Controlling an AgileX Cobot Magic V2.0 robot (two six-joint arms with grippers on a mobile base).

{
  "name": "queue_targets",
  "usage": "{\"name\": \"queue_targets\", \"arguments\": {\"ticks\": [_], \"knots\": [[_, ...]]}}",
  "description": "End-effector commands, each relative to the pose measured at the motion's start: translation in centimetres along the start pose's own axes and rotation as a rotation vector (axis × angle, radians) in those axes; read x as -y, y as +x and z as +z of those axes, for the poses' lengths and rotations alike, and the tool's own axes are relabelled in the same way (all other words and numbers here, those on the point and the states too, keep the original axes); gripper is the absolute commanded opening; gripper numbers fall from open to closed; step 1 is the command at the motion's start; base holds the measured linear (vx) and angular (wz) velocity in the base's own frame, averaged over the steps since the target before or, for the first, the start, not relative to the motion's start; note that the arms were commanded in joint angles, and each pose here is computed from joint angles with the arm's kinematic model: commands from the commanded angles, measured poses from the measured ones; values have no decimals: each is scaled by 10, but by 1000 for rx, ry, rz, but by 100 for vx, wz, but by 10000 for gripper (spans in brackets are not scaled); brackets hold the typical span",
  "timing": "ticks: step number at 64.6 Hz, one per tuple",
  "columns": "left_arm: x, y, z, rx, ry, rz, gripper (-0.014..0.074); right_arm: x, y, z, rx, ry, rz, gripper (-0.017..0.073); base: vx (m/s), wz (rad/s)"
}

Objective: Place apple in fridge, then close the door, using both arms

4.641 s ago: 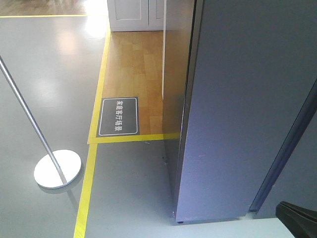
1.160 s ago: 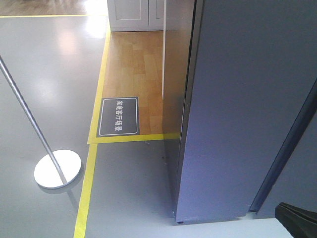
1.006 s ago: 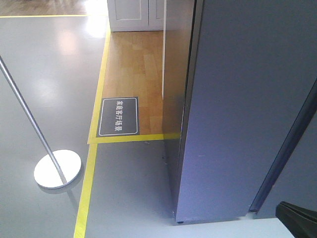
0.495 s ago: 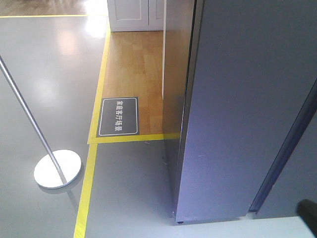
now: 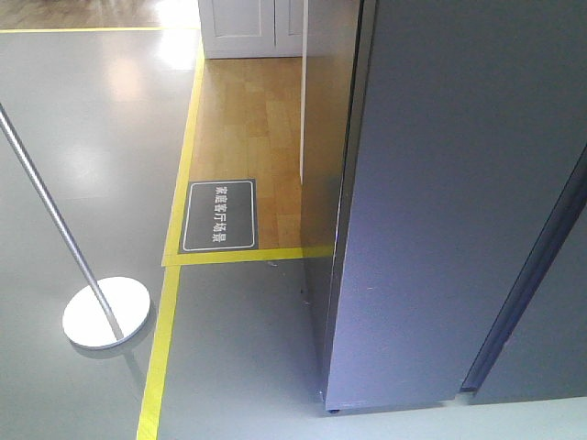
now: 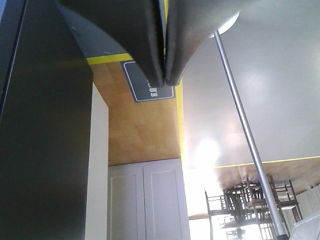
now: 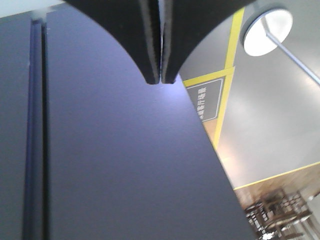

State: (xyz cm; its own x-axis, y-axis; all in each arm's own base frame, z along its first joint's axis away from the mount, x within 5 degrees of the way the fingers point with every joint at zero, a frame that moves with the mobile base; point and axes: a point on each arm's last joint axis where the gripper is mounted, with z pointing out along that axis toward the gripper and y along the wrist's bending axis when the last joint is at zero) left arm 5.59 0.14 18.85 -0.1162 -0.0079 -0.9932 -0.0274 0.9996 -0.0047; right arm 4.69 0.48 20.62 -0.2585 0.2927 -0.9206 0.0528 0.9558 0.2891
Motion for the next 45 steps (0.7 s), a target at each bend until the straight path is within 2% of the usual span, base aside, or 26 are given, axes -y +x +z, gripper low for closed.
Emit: {"name": "queue_targets", "arguments": {"ticks": [1, 14, 26, 37, 45], "knots": [[0, -12, -3, 100, 8, -10, -6, 2, -5, 1, 127, -1, -8, -6, 0, 0], [0, -12, -3, 100, 8, -10, -6, 10, 14, 13, 160, 9, -5, -6, 0, 0], [0, -12, -3, 100, 8, -10, -6, 10, 11, 12, 186, 16, -92, -6, 0, 0], [0, -12, -3, 100, 8, -10, -6, 5, 6, 11, 245, -56, -196, -6, 0, 0], [0, -12, -3, 100, 8, -10, -6, 2, -1, 9, 322, -88, -202, -6, 0, 0]]}}
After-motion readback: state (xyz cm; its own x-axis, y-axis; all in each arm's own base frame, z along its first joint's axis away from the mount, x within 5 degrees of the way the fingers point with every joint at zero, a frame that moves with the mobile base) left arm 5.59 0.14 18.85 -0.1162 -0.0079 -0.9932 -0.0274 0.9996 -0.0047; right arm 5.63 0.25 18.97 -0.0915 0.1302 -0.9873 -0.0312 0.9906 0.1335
